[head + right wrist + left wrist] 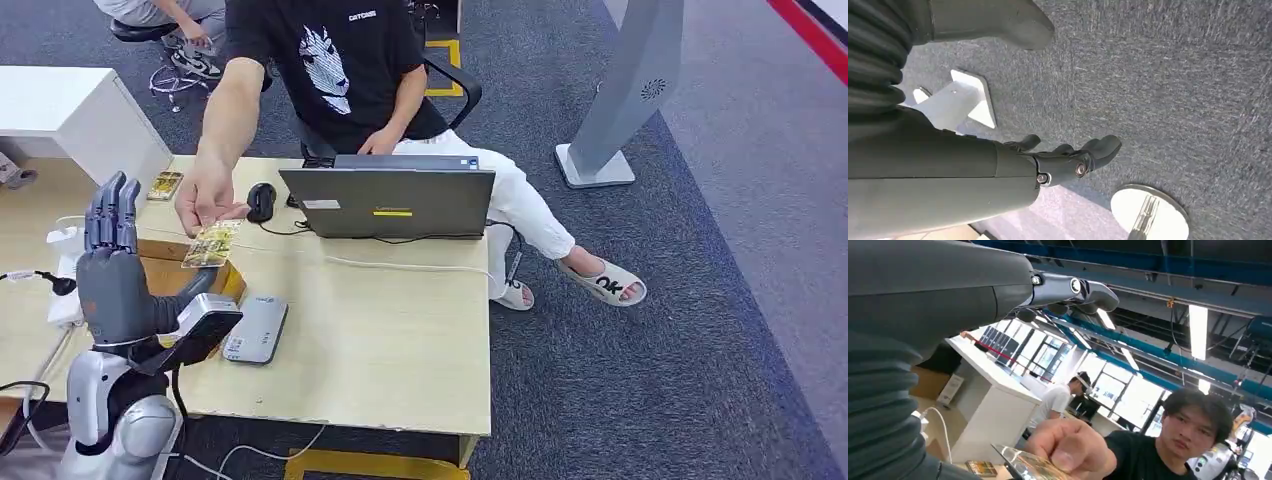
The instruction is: Pass the card to the sensor for recognition and then transmit it.
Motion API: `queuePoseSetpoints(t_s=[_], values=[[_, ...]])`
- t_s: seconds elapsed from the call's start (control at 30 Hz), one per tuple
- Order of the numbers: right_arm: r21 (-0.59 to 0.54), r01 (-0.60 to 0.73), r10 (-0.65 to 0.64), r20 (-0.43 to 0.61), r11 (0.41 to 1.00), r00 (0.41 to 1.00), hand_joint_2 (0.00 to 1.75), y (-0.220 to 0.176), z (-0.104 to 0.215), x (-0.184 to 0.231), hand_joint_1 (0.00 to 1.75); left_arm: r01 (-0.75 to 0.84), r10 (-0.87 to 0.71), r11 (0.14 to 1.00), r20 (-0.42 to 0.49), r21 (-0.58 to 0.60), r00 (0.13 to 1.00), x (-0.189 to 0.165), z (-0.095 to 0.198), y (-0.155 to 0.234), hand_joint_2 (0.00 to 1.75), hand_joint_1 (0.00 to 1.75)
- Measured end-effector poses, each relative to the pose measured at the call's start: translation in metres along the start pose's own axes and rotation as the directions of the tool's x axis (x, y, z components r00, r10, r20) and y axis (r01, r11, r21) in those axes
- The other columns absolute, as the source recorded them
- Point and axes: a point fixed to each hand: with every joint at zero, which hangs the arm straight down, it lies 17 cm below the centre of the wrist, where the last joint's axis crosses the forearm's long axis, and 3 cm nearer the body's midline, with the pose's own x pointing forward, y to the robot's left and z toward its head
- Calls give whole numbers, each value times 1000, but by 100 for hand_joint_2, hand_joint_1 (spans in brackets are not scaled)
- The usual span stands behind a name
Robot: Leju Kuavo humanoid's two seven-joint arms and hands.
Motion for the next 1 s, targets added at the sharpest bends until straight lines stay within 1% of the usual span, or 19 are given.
queuePoseSetpoints(t_s=[0.03,0.07,0.17,0.3,0.77,0.9,1.0], values=[[1,0,0,2,1000,1000,175,0,0,1,0,-3,3,1000,3,-1,1000,2,0,-1,175,175],[3,-2,2,3,1000,1000,175,1,0,2,0,-6,6,1000,4,-2,1000,3,0,-2,175,173],[10,-15,15,4,1000,1000,175,3,0,2,0,-15,15,1000,7,-9,1000,6,1,-6,175,175],[20,-31,31,7,999,1000,175,4,0,2,0,-36,36,999,-12,-17,999,3,3,-9,175,175],[27,-31,30,9,999,999,175,5,0,2,0,-47,47,998,-29,-28,998,-1,7,-13,175,175],[33,-30,30,7,999,1000,175,7,1,2,0,-35,34,998,-17,-61,999,-4,15,-17,175,175],[38,-30,30,2,999,1000,175,7,1,0,0,-3,4,995,10,-100,1000,-6,30,-20,175,175]])
